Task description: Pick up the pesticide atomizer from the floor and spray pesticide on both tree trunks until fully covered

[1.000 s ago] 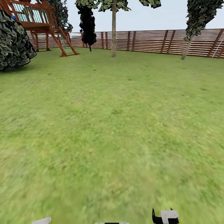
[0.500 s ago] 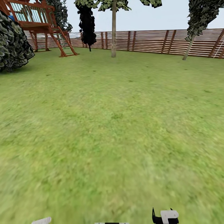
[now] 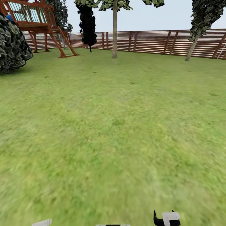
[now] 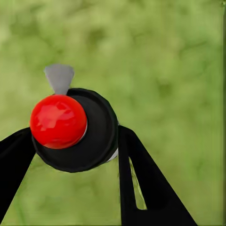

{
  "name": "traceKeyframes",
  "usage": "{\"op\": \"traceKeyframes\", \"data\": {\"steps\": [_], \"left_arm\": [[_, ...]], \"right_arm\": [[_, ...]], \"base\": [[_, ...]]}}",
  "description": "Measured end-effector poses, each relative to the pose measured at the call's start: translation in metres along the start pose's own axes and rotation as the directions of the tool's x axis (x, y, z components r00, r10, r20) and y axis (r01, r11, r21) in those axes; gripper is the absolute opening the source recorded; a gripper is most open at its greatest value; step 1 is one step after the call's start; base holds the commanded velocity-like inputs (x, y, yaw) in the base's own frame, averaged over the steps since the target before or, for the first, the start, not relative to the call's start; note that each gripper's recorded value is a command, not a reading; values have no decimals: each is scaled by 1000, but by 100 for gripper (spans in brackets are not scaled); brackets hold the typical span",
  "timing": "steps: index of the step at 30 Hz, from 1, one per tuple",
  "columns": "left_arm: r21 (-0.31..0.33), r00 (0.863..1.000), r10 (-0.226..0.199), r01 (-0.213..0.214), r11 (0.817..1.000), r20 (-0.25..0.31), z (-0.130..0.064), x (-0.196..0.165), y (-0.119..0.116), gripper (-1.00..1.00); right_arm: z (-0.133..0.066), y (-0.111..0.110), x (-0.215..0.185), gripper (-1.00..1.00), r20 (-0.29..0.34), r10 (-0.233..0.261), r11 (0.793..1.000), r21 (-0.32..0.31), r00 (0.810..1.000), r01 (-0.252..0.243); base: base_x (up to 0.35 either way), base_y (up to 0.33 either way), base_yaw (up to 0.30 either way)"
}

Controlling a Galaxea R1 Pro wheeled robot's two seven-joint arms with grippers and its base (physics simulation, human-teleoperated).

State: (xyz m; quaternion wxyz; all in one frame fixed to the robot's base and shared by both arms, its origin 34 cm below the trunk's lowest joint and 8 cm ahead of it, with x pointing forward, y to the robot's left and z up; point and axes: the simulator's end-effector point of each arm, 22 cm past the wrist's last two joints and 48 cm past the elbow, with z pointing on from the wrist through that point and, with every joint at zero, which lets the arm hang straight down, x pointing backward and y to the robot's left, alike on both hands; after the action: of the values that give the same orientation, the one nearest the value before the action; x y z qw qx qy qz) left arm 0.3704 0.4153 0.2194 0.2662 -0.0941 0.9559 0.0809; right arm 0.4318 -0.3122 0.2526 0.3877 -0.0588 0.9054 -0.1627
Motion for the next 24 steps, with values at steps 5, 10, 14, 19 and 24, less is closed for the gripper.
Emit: {"op": "traceKeyframes", "data": {"steps": [5, 10, 14, 19, 24], "left_arm": [[0, 1000, 0, 0, 1000, 0, 0, 0, 0, -100], [0, 1000, 0, 0, 1000, 0, 0, 0, 0, -100], [1, 1000, 0, 0, 1000, 0, 0, 0, 0, -100], [0, 1000, 0, 0, 1000, 0, 0, 0, 0, -100], [0, 1000, 0, 0, 1000, 0, 0, 0, 0, -100]], "right_arm": [[0, 0, 0, 100, 0, 0, 1000, 0, 1000, 0], [0, 0, 0, 100, 0, 0, 1000, 0, 1000, 0], [0, 1, 0, 100, 0, 1, 1000, -1, 1000, -1], [0, 1, 0, 100, 0, 1, 1000, -1, 1000, -1], [0, 1, 0, 100, 0, 1, 1000, -1, 1000, -1]], "base": [[340, 0, 0], [340, 0, 0], [340, 0, 0], [340, 0, 0], [340, 0, 0]]}}
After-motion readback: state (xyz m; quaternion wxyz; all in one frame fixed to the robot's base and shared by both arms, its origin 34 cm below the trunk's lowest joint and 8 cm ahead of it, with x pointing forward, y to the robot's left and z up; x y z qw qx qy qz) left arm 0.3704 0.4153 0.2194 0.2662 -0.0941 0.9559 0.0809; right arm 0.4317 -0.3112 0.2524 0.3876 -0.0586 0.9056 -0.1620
